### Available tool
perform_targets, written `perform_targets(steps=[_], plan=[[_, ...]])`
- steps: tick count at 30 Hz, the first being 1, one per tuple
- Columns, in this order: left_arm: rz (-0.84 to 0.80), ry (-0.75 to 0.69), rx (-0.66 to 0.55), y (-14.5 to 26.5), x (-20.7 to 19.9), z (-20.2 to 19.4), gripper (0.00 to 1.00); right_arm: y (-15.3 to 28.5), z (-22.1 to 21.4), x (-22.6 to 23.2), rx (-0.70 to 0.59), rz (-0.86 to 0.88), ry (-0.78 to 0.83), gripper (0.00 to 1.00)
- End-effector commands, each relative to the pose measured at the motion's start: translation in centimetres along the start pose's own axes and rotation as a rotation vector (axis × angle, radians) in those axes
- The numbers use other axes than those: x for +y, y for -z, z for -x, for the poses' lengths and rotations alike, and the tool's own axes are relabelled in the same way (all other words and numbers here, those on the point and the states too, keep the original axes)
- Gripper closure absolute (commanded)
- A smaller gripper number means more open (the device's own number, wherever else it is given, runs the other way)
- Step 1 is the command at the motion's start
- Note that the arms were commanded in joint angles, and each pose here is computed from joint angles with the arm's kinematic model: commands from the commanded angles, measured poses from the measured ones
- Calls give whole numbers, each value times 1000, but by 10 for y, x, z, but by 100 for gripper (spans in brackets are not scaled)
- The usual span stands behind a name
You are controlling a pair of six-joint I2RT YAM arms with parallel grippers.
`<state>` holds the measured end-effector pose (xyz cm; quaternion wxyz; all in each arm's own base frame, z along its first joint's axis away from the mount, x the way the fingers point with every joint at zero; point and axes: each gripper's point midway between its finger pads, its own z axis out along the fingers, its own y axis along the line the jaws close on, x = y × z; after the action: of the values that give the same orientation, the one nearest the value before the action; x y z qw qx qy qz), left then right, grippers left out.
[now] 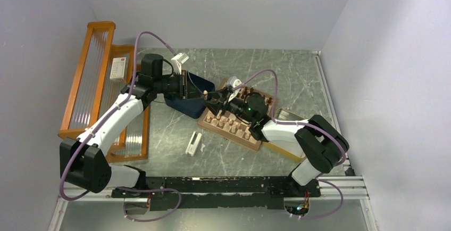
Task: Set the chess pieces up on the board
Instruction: Place the chess piece on the chessboard.
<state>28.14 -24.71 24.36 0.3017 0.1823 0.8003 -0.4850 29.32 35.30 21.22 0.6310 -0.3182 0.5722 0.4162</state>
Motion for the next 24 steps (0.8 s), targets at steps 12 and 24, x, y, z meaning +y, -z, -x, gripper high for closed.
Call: perform_targets(steps=[12, 24], plan=[[-39, -22, -18, 3, -8, 3, 95, -2, 20, 3, -106, 22, 22, 57], [-7, -40, -28, 1, -1, 8, 95, 8, 8, 4, -48, 8, 7, 93]])
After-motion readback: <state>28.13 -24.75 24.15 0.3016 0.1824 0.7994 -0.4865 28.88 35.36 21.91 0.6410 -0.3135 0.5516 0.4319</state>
